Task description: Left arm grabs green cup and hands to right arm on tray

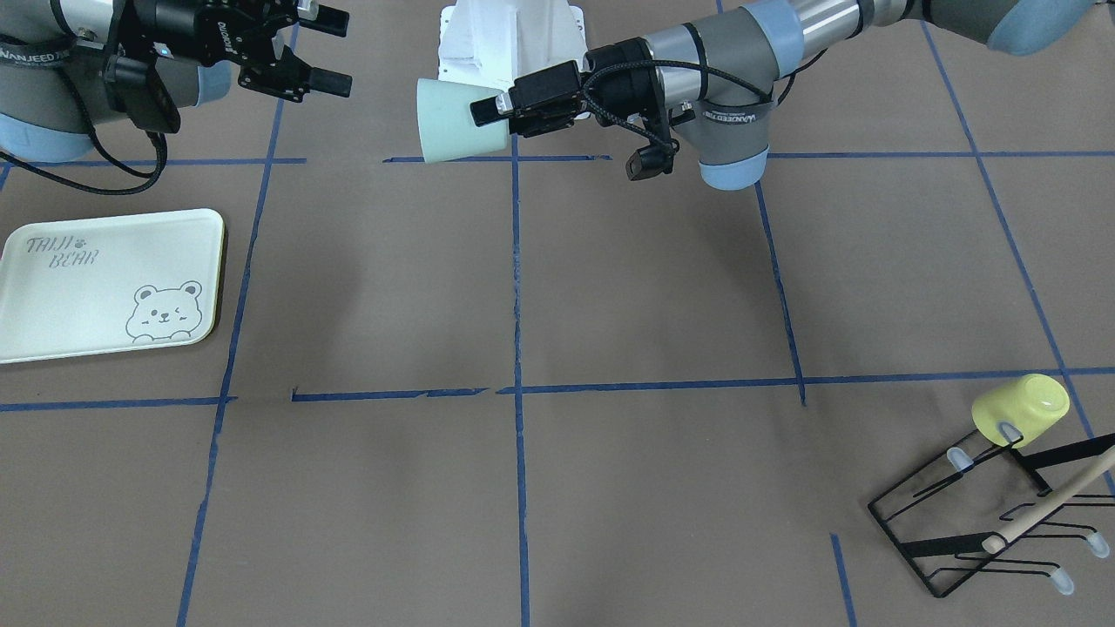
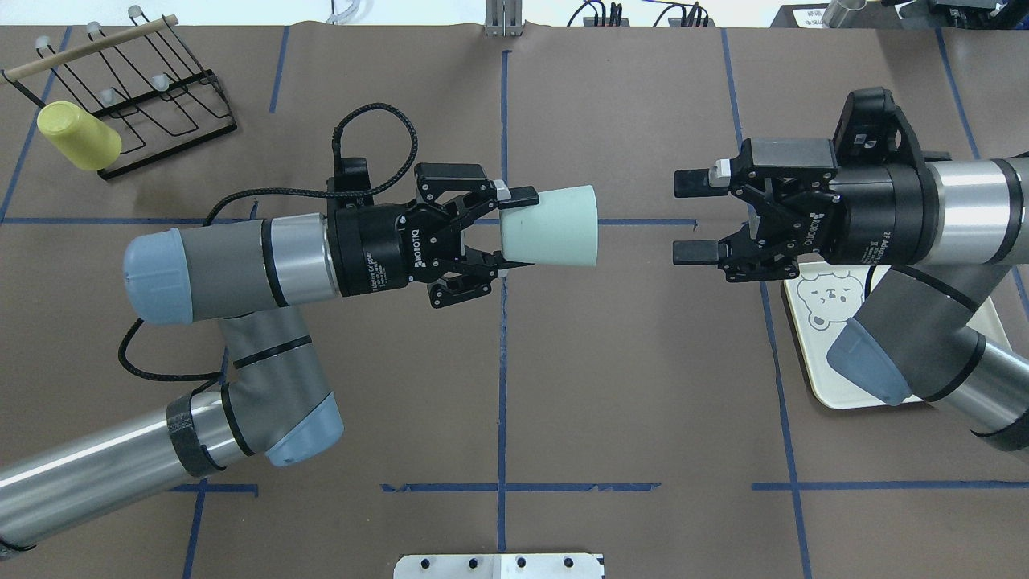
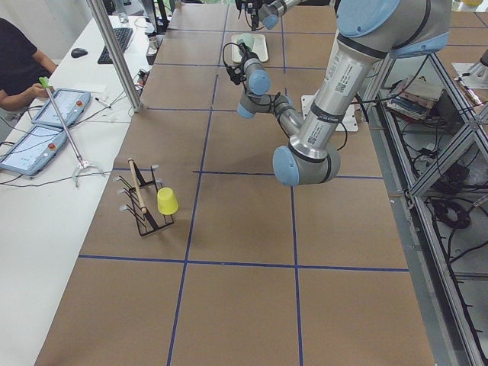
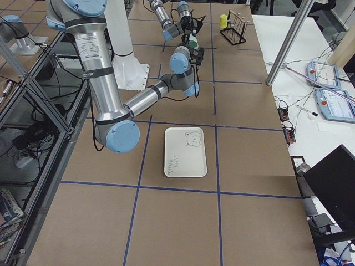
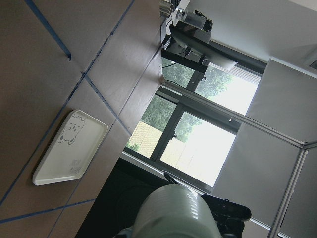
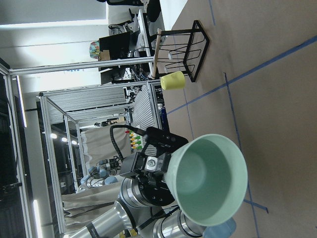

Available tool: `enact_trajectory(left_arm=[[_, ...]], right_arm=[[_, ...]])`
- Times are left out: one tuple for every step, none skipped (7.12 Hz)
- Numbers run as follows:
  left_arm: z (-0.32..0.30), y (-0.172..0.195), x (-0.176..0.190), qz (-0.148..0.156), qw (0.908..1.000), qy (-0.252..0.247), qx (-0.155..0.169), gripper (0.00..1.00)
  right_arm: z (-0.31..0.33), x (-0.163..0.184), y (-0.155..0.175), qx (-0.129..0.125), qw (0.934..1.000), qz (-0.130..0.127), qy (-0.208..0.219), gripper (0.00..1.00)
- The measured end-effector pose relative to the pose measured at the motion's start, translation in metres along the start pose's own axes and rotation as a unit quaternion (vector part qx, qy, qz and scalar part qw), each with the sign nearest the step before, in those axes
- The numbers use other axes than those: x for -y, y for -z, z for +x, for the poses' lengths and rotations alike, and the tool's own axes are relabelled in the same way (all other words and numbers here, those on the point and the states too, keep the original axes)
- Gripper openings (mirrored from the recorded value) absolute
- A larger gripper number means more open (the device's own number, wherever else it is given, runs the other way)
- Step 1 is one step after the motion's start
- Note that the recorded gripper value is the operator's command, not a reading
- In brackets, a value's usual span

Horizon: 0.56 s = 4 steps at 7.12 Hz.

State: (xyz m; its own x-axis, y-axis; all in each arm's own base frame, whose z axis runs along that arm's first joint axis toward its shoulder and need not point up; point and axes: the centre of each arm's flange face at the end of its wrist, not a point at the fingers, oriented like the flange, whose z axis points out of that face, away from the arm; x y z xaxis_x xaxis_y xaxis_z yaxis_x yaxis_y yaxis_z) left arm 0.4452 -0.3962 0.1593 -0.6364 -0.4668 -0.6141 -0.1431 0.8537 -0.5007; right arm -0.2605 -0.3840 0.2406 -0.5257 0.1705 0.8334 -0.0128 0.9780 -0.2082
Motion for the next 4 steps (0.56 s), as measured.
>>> enact_trajectory(left_arm=[[-0.001, 0.0, -0.003, -0.009, 0.9999, 0.011, -0.001, 0.05], [-0.004, 0.0, -0.009, -0.023, 0.9995, 0.023, -0.003, 0.05], [-0.006, 0.001, -0.013, -0.035, 0.9989, 0.031, -0.006, 0.05], [-0.009, 0.0, -0.018, -0.043, 0.9984, 0.036, -0.008, 0.05]], right_arm=[[0.0, -0.003, -0.002, 0.017, 0.9998, 0.002, -0.005, 0.97], [0.002, -0.007, -0.005, 0.028, 0.9996, 0.0, -0.01, 0.97], [0.004, -0.011, -0.008, 0.035, 0.9993, -0.006, -0.012, 0.97], [0.007, -0.017, -0.011, 0.04, 0.999, -0.015, -0.014, 0.97]])
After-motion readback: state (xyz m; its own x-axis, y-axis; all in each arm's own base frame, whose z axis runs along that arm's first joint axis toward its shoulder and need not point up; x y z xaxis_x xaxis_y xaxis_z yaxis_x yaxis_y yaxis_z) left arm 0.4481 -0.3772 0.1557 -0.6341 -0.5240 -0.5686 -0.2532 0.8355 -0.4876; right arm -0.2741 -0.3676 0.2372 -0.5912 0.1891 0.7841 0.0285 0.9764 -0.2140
